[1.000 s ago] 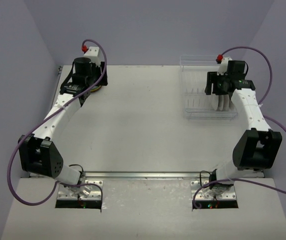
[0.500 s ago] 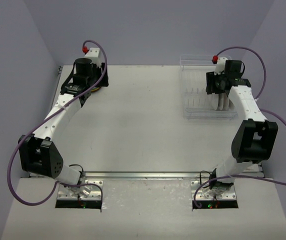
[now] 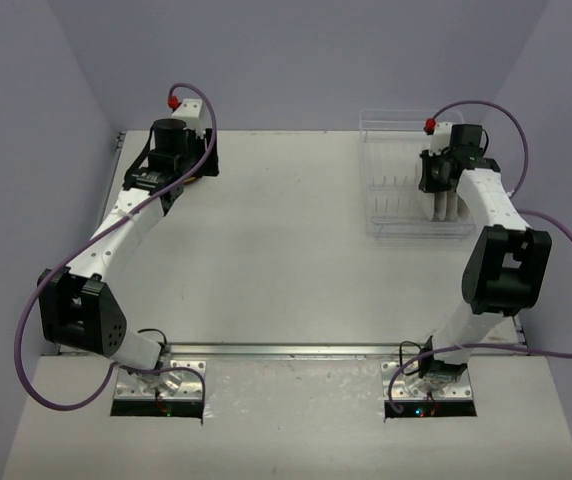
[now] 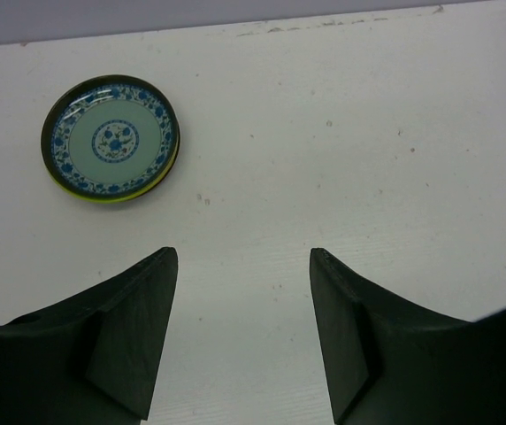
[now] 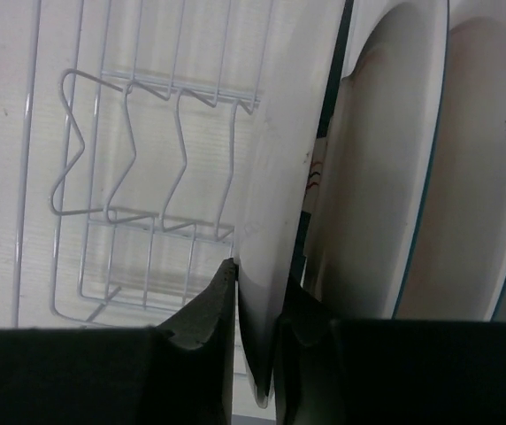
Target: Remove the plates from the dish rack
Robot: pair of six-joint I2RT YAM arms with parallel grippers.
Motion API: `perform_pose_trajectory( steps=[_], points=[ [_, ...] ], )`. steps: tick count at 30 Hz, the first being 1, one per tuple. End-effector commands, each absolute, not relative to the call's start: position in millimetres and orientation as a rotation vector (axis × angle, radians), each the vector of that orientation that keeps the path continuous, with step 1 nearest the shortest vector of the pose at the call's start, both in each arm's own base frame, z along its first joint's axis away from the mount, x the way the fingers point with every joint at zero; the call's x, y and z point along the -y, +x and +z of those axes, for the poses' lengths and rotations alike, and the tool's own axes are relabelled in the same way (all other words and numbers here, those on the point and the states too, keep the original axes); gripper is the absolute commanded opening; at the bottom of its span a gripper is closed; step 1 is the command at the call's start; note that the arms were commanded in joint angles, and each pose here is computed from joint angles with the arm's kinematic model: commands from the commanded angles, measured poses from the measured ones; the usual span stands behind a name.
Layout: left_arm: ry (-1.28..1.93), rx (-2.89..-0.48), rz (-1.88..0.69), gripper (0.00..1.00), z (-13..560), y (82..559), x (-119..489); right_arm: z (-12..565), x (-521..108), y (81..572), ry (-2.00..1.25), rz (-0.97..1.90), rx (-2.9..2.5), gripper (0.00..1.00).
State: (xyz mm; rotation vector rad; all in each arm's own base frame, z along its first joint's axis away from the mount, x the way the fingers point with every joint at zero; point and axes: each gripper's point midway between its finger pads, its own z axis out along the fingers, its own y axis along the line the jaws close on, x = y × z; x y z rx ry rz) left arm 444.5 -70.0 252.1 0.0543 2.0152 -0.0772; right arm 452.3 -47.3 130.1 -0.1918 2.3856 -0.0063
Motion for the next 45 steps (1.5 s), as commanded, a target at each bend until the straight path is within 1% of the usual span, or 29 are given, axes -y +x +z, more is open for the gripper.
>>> perform_pose_trajectory(
  steps=[1, 3, 5, 7, 8, 9, 14, 18, 23, 27, 28, 29, 32, 33, 34, 35, 36, 37, 40, 42, 43, 44, 45],
  points=[
    [0.047, -1.955, -0.101, 0.60, 273, 444, 75, 195, 42, 476, -0.221, -0.013, -2.225, 0.06],
    [0.048, -1.960, -0.101, 0.64, 272, 443, 75, 209, 44, 479, -0.212, -0.017, -2.201, 0.00],
    [0.050, -1.963, -0.103, 0.71, 272, 443, 75, 219, 42, 479, -0.204, -0.002, -2.192, 0.00],
    [0.046, -1.967, -0.098, 0.91, 272, 443, 74, 228, 38, 479, -0.193, 0.026, -2.182, 0.00],
    [0.041, -1.968, -0.092, 0.97, 271, 443, 73, 234, 36, 479, -0.188, 0.037, -2.174, 0.00],
    [0.038, -1.969, -0.087, 1.00, 271, 442, 72, 239, 35, 480, -0.185, 0.045, -2.166, 0.00],
    [0.018, -1.975, -0.053, 1.00, 270, 442, 66, 277, 34, 485, -0.182, 0.061, -2.105, 0.00],
    [0.012, -1.995, -0.074, 1.00, 268, 442, 69, 307, 24, 483, -0.217, 0.114, -2.052, 0.00],
    [0.023, -2.012, -0.314, 1.00, 275, 440, 85, 340, -13, 472, -0.399, 0.223, -1.931, 0.00],
    [0.035, -1.998, -0.571, 1.00, 288, 433, 91, 349, -61, 448, -0.633, 0.199, -1.820, 0.00],
    [0.030, -1.998, -0.625, 1.00, 291, 430, 91, 344, -82, 442, -0.733, 0.173, -1.780, 0.00],
    [0.042, -1.989, -0.686, 0.99, 296, 427, 90, 355, -97, 432, -0.807, 0.128, -1.697, 0.00],
    [0.084, -1.987, -0.762, 0.93, 304, 417, 95, 339, -143, 408, -1.054, -0.003, -1.543, 0.00],
    [0.125, -1.979, -0.808, 0.91, 308, 410, 102, 343, -162, 398, -1.142, -0.074, -1.430, 0.00],
    [0.130, -1.977, -0.808, 0.91, 310, 408, 102, 351, -175, 386, -1.203, -0.094, -1.356, 0.00],
    [0.145, -1.974, -0.826, 0.90, 312, 404, 104, 330, -179, 380, -1.268, -0.159, -1.338, 0.00],
    [0.174, -1.976, -0.868, 0.89, 312, 396, 110, 339, -190, 371, -1.341, -0.271, -1.184, 0.00],
    [0.194, -1.970, -0.883, 0.88, 315, 392, 112, 337, -205, 359, -1.396, -0.309, -1.091, 0.00],
    [0.252, -1.977, -0.946, 0.82, 311, 377, 121, 323, -223, 342, -1.492, -0.503, -0.824, 0.00],
    [0.279, -1.996, -0.995, 0.80, 301, 367, 126, 310, -232, 326, -1.487, -0.599, -0.648, 0.00],
    [0.286, -1.995, -0.991, 0.79, 302, 365, 126, 314, -236, 322, -1.505, -0.632, -0.594, 0.00],
    [0.292, -2.007, -1.003, 0.79, 296, 362, 127, 291, -238, 316, -1.550, -0.649, -0.553, 0.00],
    [0.321, -2.027, -1.024, 0.79, 285, 354, 131, 298, -245, 308, -1.538, -0.699, -0.457, 0.00]
  ],
)
